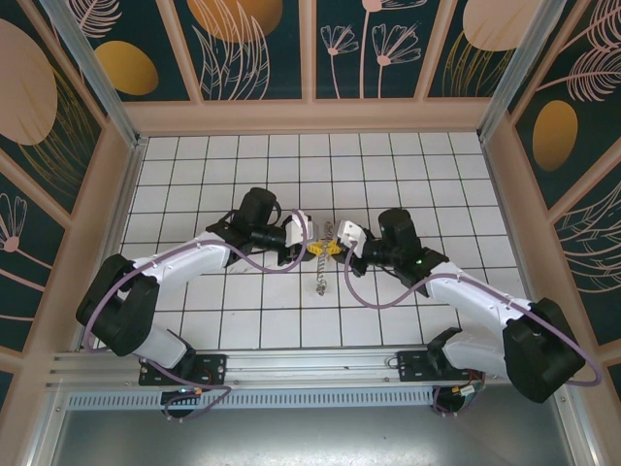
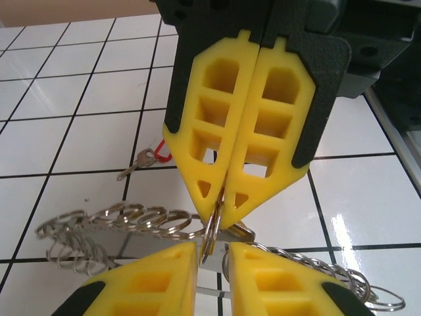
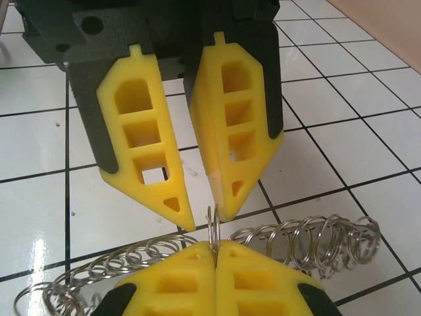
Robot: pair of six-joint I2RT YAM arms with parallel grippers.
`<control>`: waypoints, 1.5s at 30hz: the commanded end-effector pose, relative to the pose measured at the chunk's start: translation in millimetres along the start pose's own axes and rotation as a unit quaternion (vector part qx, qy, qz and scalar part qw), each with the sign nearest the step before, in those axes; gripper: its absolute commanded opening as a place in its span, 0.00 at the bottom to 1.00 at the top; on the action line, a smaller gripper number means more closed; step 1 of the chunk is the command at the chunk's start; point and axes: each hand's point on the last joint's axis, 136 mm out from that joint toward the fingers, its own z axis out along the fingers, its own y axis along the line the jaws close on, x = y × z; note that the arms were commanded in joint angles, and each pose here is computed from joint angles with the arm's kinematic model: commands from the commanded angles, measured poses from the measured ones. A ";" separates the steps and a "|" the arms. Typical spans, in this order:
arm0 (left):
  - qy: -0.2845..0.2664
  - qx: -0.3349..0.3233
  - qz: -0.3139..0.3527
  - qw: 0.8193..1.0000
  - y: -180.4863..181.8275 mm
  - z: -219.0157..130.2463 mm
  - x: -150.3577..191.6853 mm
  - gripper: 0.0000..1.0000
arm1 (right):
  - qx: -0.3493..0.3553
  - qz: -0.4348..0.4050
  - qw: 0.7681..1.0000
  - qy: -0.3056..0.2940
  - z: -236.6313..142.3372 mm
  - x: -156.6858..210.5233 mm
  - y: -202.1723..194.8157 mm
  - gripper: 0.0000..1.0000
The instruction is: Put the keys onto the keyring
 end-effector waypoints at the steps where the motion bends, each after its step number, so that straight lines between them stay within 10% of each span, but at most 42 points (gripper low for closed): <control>1: -0.017 0.005 0.018 1.000 -0.7 -5.5 -16.3 0.21 | 0.003 -0.025 1.000 -0.016 0.6 -18.2 -4.5 0.00; 17: -0.004 0.003 0.014 1.000 2.7 -1.6 -9.1 0.20 | -0.004 -0.029 0.999 -0.027 2.0 -26.0 -3.2 0.00; 22: -0.005 0.006 0.017 1.000 4.3 0.6 -8.4 0.00 | -0.003 -0.029 0.999 -0.021 2.7 -23.1 -3.2 0.00; 45: -0.080 -0.007 0.026 0.996 1.0 -8.4 -36.2 0.00 | 0.007 0.048 0.998 -0.027 2.0 -10.0 1.4 0.04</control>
